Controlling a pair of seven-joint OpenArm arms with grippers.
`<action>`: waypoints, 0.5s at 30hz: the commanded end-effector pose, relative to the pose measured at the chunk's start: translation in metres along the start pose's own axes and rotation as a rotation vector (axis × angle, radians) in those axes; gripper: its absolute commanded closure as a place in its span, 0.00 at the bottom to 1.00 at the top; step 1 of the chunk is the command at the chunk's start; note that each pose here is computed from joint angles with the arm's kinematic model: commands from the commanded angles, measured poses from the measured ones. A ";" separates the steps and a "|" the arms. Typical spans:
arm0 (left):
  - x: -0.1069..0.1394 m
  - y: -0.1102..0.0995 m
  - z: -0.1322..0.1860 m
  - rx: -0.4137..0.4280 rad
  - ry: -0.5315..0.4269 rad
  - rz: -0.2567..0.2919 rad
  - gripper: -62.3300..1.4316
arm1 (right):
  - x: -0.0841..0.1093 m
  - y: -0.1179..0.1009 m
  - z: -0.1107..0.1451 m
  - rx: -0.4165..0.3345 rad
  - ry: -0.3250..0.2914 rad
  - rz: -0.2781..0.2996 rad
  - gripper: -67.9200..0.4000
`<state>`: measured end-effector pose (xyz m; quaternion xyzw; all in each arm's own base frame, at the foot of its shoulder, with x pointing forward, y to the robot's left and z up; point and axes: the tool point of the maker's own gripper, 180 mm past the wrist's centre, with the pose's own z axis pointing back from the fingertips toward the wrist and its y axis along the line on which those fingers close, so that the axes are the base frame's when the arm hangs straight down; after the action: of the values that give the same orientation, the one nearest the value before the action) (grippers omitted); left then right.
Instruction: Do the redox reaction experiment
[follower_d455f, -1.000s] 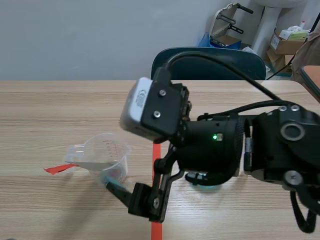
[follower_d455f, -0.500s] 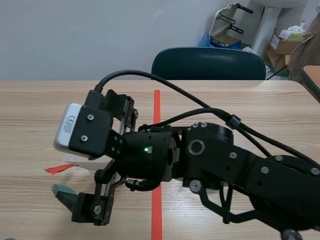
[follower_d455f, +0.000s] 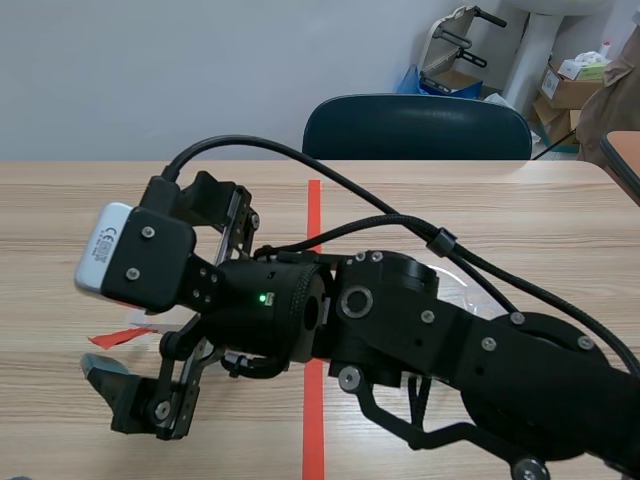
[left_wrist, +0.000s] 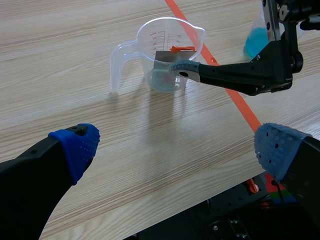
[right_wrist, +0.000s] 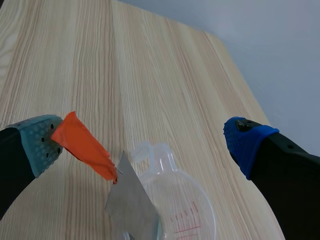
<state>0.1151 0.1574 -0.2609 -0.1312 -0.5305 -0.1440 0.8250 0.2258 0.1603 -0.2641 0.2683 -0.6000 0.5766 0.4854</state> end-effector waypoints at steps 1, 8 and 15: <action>0.006 0.000 0.000 0.001 -0.022 0.004 0.00 | 0.010 -0.011 0.000 -0.026 -0.030 0.011 0.08; 0.006 0.000 0.000 0.001 -0.022 0.004 0.00 | 0.010 -0.016 0.000 -0.051 -0.031 0.016 0.49; 0.006 0.000 0.000 0.001 -0.022 0.004 0.00 | 0.011 -0.016 0.001 -0.055 -0.034 0.017 0.83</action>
<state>0.1151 0.1574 -0.2609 -0.1312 -0.5305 -0.1440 0.8250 0.2316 0.1580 -0.2619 0.2574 -0.6100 0.5683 0.4885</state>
